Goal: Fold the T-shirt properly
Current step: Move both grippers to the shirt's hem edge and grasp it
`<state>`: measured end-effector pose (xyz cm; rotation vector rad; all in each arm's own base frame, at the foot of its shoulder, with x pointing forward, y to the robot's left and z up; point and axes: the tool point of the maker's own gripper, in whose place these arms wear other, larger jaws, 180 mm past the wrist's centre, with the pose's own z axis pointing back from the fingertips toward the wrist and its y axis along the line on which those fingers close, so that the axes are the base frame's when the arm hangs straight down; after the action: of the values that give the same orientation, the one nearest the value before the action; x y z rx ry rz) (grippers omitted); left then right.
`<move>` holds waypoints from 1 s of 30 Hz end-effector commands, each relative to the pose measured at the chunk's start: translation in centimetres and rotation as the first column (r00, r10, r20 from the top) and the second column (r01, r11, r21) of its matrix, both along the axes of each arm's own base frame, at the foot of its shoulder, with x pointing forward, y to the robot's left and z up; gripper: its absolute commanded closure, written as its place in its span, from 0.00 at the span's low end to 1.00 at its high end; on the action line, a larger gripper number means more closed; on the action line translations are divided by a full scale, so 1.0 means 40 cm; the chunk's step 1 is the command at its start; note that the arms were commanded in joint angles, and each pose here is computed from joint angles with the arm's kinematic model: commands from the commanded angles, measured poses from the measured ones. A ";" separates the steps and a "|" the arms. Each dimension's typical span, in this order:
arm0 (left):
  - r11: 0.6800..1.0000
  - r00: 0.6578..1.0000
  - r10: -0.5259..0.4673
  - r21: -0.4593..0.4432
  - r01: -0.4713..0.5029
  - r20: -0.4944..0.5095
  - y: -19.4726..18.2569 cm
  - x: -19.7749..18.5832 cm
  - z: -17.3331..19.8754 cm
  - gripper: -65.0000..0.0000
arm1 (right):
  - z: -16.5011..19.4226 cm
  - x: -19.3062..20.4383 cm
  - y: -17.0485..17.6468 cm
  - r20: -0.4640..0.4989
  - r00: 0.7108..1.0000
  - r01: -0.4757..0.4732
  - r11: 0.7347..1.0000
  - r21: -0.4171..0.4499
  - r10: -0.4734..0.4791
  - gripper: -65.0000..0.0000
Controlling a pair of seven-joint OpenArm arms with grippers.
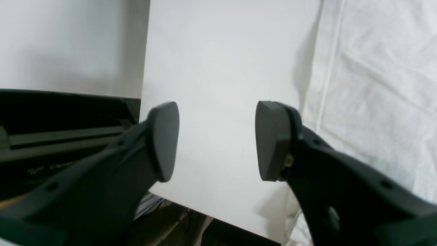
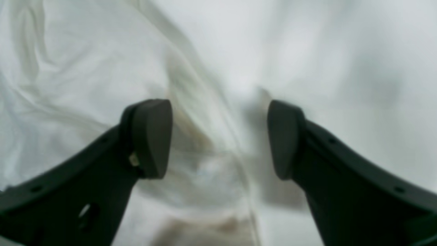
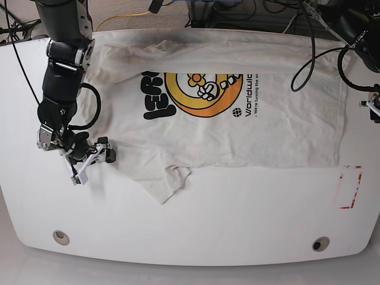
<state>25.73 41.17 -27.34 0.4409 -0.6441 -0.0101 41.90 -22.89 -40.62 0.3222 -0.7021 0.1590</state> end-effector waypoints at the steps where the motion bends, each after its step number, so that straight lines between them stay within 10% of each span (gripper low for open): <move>1: 1.000 0.999 -0.009 0.028 0.007 0.048 0.011 0.018 0.041 0.50 | 0.040 0.043 0.020 0.056 0.998 -0.007 1.000 0.008 0.007 0.35; 9: 0.998 0.988 -0.061 0.033 0.057 0.144 -0.006 0.060 0.061 0.49 | 0.016 0.044 0.099 0.048 0.998 -0.045 0.999 0.023 0.044 0.36; 22: 0.978 0.942 0.084 -0.207 -0.016 0.325 0.011 0.257 -0.039 0.28 | 0.020 0.049 0.097 0.060 0.997 -0.042 0.999 0.025 0.040 0.93; 30: 0.937 0.938 0.136 -0.350 -0.017 0.318 -0.013 0.343 -0.139 0.28 | 0.015 0.043 0.095 0.052 0.998 -0.042 0.999 0.023 0.040 1.00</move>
<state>38.52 39.47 -34.18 0.1204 -0.9042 0.2364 42.42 -18.43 -41.56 0.3735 -0.7112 0.1895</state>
